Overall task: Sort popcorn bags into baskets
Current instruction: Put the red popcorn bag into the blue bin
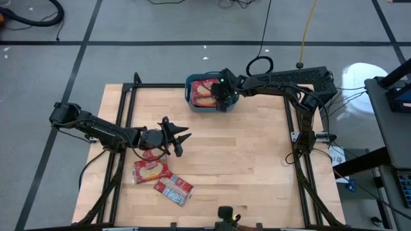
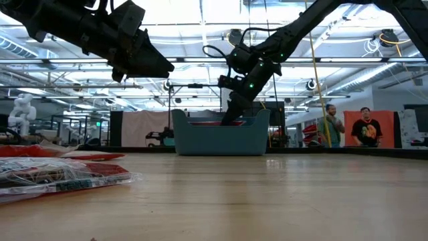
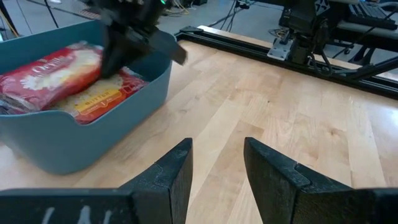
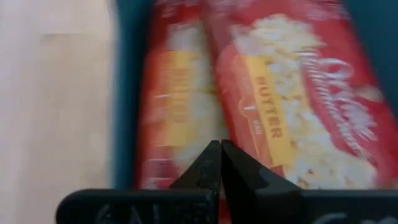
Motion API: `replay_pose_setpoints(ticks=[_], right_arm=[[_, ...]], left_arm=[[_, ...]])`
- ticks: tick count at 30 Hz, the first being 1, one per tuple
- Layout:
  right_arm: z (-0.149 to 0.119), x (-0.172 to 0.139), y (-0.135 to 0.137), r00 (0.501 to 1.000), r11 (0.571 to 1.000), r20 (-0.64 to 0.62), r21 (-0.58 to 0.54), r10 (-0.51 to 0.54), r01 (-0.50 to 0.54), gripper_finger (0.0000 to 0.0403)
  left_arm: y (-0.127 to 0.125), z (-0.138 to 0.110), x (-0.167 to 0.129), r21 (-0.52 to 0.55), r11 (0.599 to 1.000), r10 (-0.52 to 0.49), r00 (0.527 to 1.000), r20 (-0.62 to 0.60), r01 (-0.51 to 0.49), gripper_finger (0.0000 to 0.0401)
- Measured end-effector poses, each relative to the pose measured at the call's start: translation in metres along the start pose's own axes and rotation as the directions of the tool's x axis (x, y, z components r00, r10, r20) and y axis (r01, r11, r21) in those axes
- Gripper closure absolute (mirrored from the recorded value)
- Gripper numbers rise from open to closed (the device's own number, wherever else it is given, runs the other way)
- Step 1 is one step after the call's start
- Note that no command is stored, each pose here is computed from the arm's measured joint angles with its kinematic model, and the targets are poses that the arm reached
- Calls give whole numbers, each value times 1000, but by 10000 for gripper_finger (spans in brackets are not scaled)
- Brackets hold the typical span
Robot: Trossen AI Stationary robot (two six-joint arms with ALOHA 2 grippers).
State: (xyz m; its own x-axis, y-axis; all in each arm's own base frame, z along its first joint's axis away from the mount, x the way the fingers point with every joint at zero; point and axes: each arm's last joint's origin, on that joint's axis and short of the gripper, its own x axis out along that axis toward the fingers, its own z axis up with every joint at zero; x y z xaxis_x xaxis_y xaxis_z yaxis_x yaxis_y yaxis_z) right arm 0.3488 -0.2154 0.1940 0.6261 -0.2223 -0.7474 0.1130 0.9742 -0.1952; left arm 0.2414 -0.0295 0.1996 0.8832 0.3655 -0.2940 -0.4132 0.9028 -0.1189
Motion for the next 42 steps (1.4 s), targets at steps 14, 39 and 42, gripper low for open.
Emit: replay_pose_setpoints(ticks=[14,39,42], right_arm=[[16,-24,16,993,995,61,18,102,-103,397],[-80,-106,216,845,966,473,-69,251,-248,397],[-89,-103,227,841,955,458,-71,289,-289,397]], left_arm=[[-4,-2,-2,13,1000,-18,1000,-8,18,254],[27,-19,-46,-94,945,162,698,-698,-313,254],[17,-21,-50,-126,965,68,683,-727,-230,254]])
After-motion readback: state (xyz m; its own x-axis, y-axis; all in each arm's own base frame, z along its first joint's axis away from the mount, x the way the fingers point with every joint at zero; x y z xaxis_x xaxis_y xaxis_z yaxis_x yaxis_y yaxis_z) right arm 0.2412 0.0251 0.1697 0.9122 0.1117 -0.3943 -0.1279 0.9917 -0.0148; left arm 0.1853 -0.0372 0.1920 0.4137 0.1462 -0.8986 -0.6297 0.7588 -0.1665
